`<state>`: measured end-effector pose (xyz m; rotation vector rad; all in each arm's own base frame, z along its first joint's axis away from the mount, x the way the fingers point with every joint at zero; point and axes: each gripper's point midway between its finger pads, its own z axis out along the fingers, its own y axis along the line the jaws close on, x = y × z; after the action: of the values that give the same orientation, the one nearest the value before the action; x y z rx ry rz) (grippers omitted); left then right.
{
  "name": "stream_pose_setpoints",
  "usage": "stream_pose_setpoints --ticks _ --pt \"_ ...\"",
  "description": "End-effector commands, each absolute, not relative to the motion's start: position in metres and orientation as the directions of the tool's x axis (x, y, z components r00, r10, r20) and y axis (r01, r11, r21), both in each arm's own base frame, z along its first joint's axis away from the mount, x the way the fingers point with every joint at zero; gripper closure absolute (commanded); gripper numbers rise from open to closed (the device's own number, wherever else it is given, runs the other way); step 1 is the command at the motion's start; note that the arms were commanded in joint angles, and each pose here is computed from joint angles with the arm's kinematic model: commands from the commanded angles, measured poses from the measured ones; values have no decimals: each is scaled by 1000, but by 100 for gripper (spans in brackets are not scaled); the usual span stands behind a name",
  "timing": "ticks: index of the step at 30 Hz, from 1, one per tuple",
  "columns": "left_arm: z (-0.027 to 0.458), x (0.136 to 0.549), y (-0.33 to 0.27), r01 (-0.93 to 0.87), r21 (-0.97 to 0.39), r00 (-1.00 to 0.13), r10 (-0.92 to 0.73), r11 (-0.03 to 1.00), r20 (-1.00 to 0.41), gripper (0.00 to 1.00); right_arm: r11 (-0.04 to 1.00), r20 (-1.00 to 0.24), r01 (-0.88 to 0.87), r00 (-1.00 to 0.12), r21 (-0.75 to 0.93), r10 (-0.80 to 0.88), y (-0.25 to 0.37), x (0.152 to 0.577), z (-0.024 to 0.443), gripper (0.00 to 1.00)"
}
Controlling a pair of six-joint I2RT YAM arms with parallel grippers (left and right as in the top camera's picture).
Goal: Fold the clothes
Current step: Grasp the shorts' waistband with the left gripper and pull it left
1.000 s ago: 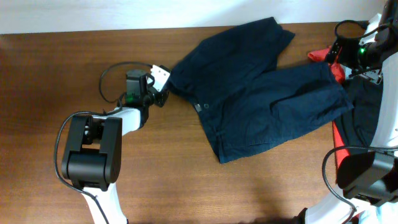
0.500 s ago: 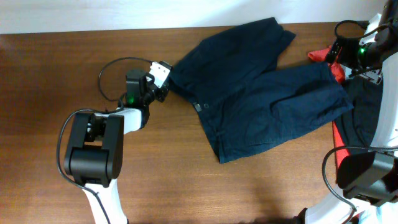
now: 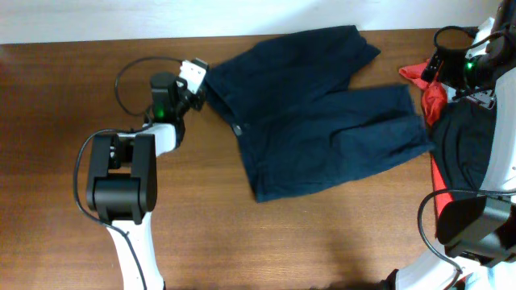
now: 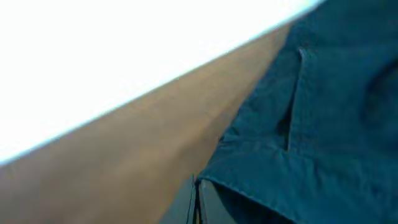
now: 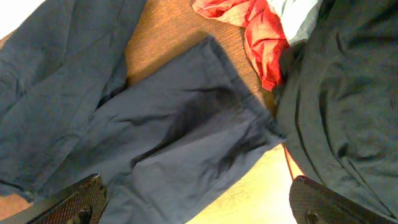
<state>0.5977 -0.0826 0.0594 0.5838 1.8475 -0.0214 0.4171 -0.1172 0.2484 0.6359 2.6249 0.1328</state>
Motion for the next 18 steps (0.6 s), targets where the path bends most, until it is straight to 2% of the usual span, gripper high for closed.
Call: stream_pose_setpoints --ticks 1,2,3,5,8,10,14,18 --pt "66 623 -74 364 285 -201 374 887 -905 96 893 -393 412 -803 179 449 -120 417 248 2" --pt "68 629 -73 360 288 -194 373 887 -907 93 893 -393 412 -803 179 449 -120 417 248 2" --pt "70 634 -73 356 291 -186 372 888 -909 81 893 -393 412 -803 179 449 -120 417 248 1" --pt "76 641 -72 347 297 -170 371 889 -913 48 893 -393 412 -803 179 449 -120 417 248 2" --pt "90 650 -64 327 307 -144 368 894 -919 30 893 -393 412 -803 179 449 -120 417 248 1" --pt "102 655 -55 303 285 -136 337 909 -932 26 893 -393 412 -803 179 449 -120 417 248 2" --pt "134 655 -34 261 154 -185 206 953 -961 26 893 -393 412 -803 179 449 -120 417 248 2" --pt "172 641 -21 255 136 -222 195 957 -955 25 893 -393 412 -803 179 449 -120 417 248 2"
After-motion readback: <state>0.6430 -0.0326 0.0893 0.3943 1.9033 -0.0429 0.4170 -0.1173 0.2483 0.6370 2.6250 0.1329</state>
